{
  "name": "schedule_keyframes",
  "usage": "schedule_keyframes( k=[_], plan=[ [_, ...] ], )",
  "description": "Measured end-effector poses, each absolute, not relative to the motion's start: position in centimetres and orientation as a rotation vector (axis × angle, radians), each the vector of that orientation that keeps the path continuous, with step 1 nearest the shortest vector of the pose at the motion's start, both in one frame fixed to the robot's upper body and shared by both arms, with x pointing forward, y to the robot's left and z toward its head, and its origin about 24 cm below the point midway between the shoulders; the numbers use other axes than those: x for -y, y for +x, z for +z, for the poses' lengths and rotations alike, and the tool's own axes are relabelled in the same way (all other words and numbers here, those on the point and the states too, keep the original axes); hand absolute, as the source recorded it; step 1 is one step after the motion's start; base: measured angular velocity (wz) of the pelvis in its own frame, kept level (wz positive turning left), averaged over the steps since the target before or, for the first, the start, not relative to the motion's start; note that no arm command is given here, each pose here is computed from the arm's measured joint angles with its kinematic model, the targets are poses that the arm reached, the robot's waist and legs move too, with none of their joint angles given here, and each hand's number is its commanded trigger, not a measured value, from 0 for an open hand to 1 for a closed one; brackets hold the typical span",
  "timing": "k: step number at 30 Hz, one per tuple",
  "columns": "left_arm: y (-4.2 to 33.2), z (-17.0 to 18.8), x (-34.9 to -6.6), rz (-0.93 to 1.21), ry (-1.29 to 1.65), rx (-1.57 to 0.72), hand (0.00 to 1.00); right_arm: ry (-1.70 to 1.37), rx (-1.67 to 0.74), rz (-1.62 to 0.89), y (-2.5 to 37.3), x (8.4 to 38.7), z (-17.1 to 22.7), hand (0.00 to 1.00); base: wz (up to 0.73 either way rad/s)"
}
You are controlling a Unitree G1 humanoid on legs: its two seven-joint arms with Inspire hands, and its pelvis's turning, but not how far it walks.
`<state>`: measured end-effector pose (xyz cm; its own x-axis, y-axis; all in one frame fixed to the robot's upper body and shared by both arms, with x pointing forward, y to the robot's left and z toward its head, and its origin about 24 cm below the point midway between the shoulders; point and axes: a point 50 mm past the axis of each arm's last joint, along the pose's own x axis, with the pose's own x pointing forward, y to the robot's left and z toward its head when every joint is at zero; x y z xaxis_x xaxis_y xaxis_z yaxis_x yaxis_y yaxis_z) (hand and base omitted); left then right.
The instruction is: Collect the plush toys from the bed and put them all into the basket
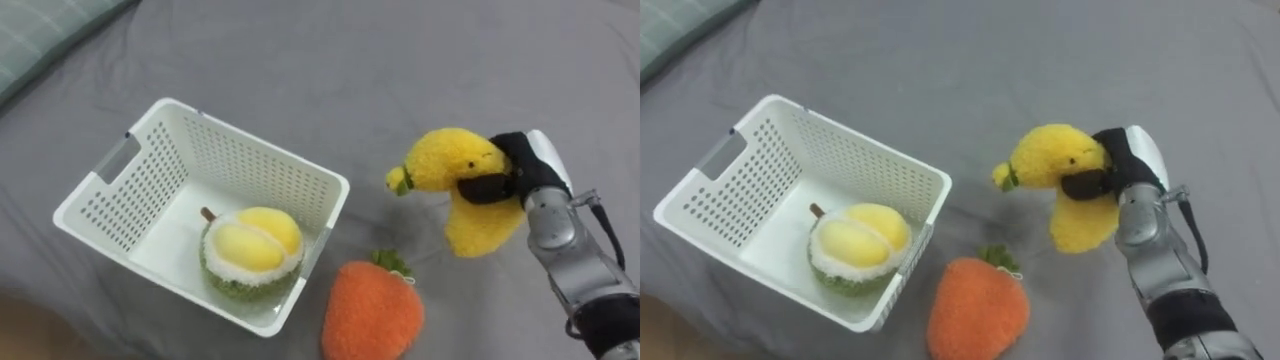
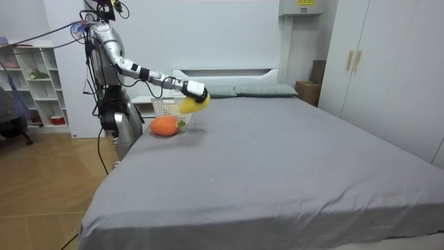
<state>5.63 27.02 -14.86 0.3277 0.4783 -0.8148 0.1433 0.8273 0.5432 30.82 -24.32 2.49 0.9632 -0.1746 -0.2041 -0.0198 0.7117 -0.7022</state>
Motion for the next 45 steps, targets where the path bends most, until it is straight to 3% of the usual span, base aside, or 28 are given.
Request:
schedule_keyframes(
  k=[5,19,27,45],
  plan=[
    [4.5,-14.9,-27.3,0.280,0.566,-1.276,0.00,-0.772,-0.073,-0.017,30.6,21.6,5.9,1.00,-0.06],
    [4.7,-15.2,-26.2,0.276,0.534,-1.278,0.00,-0.723,0.177,0.162,30.1,17.2,11.3,1.00,-0.03],
    [4.6,-15.3,-26.1,0.254,0.565,-1.289,0.00,-0.713,0.173,0.228,30.1,15.2,11.0,1.00,0.04],
    [6.4,-15.1,-25.6,0.220,0.584,-1.270,0.00,-0.743,0.155,0.468,29.5,7.2,9.7,1.00,0.05]
  ],
)
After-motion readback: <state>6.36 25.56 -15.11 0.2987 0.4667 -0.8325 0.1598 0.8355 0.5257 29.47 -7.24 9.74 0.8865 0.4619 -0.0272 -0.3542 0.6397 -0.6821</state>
